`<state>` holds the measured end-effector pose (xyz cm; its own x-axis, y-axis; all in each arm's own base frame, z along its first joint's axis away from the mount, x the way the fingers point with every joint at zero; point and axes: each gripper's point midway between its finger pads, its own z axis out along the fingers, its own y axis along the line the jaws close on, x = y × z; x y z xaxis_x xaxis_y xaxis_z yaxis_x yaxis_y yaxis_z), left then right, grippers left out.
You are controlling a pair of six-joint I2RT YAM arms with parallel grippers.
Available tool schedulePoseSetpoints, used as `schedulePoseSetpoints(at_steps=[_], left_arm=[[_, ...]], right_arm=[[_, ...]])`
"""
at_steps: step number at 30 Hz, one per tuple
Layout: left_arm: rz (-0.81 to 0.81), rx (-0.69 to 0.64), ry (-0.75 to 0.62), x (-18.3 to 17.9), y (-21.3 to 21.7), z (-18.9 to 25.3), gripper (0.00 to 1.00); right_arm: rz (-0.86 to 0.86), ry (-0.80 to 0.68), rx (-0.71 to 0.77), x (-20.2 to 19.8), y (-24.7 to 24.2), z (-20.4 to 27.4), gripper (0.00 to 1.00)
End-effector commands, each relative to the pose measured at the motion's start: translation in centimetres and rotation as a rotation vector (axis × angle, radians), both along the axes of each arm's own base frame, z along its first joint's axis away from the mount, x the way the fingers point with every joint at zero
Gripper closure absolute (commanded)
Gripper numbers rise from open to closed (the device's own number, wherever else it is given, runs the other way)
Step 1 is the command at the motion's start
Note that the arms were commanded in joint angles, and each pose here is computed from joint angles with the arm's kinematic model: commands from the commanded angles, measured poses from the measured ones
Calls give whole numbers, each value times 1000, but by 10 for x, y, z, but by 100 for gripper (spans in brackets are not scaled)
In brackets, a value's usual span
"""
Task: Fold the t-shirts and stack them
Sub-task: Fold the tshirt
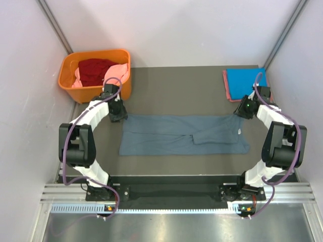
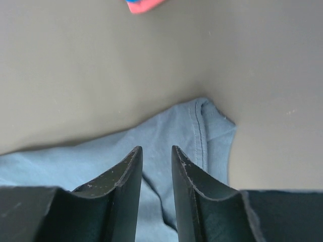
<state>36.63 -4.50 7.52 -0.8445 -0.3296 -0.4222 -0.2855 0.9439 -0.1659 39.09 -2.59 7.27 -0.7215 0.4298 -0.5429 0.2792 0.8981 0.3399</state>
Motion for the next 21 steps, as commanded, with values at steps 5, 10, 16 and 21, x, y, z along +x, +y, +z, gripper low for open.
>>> schedulePoseSetpoints(at_steps=[5, 10, 16, 21], left_arm=[[-98, -5, -33, 24, -3, -6, 54], [-79, 18, -18, 27, 4, -14, 56], [-61, 54, 36, 16, 12, -40, 58], [-61, 39, 76, 15, 9, -51, 61]], right_arm=[[36, -84, -15, 11, 3, 37, 69], [35, -75, -40, 8, -1, 36, 69], [30, -80, -49, 9, -3, 39, 68], [23, -81, -54, 9, -4, 41, 68]])
